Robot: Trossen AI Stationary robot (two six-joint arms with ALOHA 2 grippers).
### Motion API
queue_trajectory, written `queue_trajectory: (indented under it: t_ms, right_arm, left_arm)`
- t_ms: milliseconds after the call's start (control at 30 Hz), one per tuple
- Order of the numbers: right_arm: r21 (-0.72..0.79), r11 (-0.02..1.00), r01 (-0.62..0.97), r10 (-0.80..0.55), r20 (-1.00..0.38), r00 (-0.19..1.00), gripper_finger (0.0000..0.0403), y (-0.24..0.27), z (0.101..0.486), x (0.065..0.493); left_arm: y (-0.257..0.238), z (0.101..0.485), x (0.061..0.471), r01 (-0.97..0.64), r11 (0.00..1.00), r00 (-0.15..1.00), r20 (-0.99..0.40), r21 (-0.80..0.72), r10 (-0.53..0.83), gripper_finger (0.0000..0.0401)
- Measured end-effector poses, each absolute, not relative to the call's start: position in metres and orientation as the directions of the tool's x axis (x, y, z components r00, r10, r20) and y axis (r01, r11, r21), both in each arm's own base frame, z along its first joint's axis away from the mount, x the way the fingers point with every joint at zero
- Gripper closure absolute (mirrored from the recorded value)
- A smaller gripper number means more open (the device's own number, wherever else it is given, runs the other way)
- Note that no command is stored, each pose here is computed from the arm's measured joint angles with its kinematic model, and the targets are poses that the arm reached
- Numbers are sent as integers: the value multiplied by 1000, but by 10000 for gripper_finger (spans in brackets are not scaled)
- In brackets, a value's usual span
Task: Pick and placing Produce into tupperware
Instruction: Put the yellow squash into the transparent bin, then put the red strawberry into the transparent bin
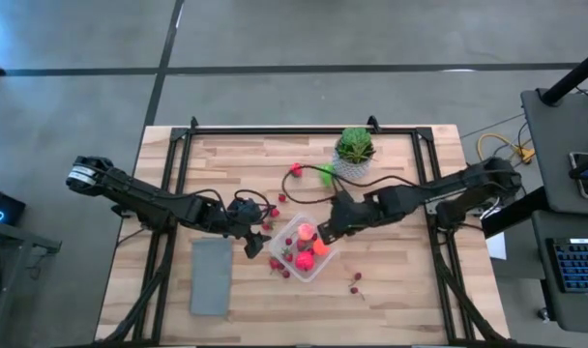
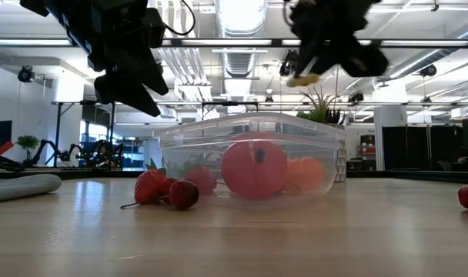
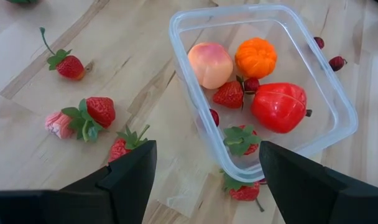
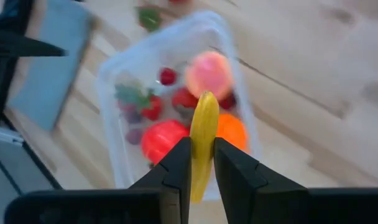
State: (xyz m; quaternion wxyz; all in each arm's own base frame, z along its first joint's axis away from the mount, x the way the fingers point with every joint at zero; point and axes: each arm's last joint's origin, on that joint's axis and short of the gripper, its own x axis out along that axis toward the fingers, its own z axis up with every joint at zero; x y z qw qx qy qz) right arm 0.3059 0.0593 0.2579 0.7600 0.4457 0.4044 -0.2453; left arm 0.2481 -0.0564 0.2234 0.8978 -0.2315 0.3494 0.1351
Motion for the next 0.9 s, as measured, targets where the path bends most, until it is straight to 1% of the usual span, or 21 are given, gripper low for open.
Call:
queue_trajectory:
  t_ms: [133, 233, 367, 500, 600, 700, 900]
  right_arm:
    - [438, 569, 696, -19, -839, 544, 344, 61, 255, 326]
    - [425, 610, 669, 13, -850, 527, 333, 65, 250, 340]
    - [414, 641, 647, 31, -856, 516, 297, 69, 244, 356]
    - [407, 643, 649, 18, -855, 518, 255, 70, 244, 364]
    - [386, 637, 667, -28, -853, 521, 228, 68, 250, 360]
    - [340, 629, 699, -107, -853, 512, 210, 64, 265, 345]
    - [206, 618, 759, -258, -859, 443, 190, 56, 293, 307]
  left_arm:
    - [-56, 223, 248, -407, 856, 717, -692, -320, 82, 131]
    - [-56, 223, 248, -409, 855, 715, -694, -318, 84, 131]
    - [-56, 223, 248, -413, 852, 714, -695, -322, 84, 131]
    - [-56, 223, 248, -415, 851, 713, -696, -323, 83, 131]
    - [-56, 222, 247, -415, 845, 708, -703, -336, 68, 131]
    - [-56, 220, 245, -421, 851, 686, -724, -314, 72, 131]
    - [-55, 207, 243, -354, 923, 602, -792, -150, 102, 131]
